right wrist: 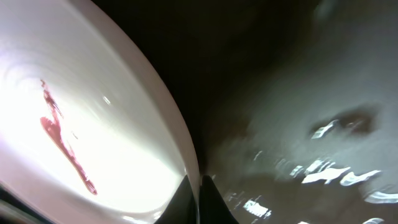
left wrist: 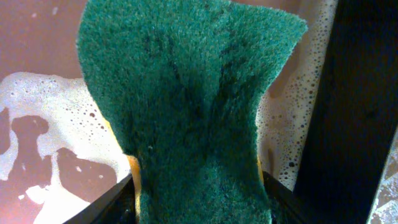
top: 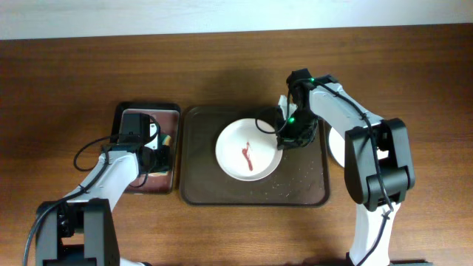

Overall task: Clean dirty plates on tray and stack at the side
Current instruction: 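Grasp the top plate rim with the right gripper and pull it forward, then dip the sponge in the soapy tray and lift it with the left gripper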

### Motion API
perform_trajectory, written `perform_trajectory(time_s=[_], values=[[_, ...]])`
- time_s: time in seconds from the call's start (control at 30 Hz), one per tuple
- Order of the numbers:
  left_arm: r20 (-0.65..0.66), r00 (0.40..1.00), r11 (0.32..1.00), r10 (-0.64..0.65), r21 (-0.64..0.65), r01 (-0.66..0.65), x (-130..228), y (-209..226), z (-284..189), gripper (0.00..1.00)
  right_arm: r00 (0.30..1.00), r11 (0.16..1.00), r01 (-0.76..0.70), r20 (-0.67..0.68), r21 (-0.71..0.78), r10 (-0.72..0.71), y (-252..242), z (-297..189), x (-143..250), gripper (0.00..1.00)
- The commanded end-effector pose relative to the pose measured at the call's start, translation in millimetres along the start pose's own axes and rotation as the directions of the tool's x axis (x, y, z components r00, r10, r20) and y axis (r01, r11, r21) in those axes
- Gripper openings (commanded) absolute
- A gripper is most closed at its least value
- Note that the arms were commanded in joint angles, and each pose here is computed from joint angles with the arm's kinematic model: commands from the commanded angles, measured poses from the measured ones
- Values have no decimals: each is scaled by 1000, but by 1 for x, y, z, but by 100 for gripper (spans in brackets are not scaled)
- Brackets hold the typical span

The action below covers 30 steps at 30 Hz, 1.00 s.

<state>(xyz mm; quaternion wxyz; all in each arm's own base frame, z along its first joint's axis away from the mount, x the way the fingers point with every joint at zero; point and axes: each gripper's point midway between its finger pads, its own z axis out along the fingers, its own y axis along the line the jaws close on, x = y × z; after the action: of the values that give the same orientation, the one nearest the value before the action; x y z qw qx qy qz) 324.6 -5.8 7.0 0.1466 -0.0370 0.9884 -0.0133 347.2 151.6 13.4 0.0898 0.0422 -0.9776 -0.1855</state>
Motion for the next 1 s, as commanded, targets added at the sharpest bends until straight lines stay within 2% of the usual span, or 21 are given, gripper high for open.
perform_trajectory(time_s=[0.0,0.07,0.17,0.27,0.3,0.33,0.37,0.47,0.5,0.53,0.57,0.6,0.63,0.67,0.8,0.83,0.87,0.97], values=[[4,1000,1000,4,-1,-4,2,1,0,65,990,990,-118,-91,-79,111,36,10,20,4],[27,1000,1000,4,1,-4,-4,1,0,66,981,982,-175,-102,-66,168,46,15,24,4],[78,997,1000,4,5,-5,-16,0,-1,70,980,981,-187,-79,-57,182,51,19,19,4],[144,990,1000,5,10,-6,-33,-2,-3,72,954,954,-300,-3,15,300,37,20,6,4],[160,987,1000,5,11,-6,-36,-2,-3,72,954,954,-299,13,-11,299,42,20,0,10],[170,985,1000,5,12,-7,-39,-2,-4,72,956,956,-291,19,-26,291,44,20,-3,30],[177,984,1000,5,13,-7,-41,-2,-4,73,960,961,-277,24,-17,278,43,20,-3,38],[188,982,1000,5,13,-8,-43,-3,-4,68,963,960,-263,91,95,255,20,18,-10,36],[195,981,1000,5,14,-8,-45,-3,-4,64,961,955,-266,112,134,252,13,17,-11,25],[197,980,1000,5,13,-8,-46,-3,-4,50,961,953,-266,115,148,250,11,17,-11,9],[193,981,1000,5,5,-6,-45,-1,-1,40,961,952,-267,112,150,252,11,17,-10,6],[181,983,1000,5,5,-6,-43,-1,2,16,961,951,-269,104,154,256,10,17,-8,5],[172,985,1000,5,4,-6,-41,-1,4,2,961,950,-271,100,157,258,10,17,-6,4],[170,985,1000,5,4,-6,-41,-1,4,0,961,949,-271,96,159,258,9,17,-5,4],[208,978,1000,5,7,-7,-49,-2,-13,0,961,948,-273,91,162,261,9,17,-4,5],[208,978,1000,5,8,-7,-48,-2,-17,45,961,948,-273,91,162,261,9,17,-4,5],[174,985,1000,5,5,-6,-39,-1,-17,58,961,948,-273,91,162,261,9,17,-4,5],[78,997,1000,5,-2,-5,-15,1,-14,54,961,948,-273,91,162,261,9,17,-4,5]])
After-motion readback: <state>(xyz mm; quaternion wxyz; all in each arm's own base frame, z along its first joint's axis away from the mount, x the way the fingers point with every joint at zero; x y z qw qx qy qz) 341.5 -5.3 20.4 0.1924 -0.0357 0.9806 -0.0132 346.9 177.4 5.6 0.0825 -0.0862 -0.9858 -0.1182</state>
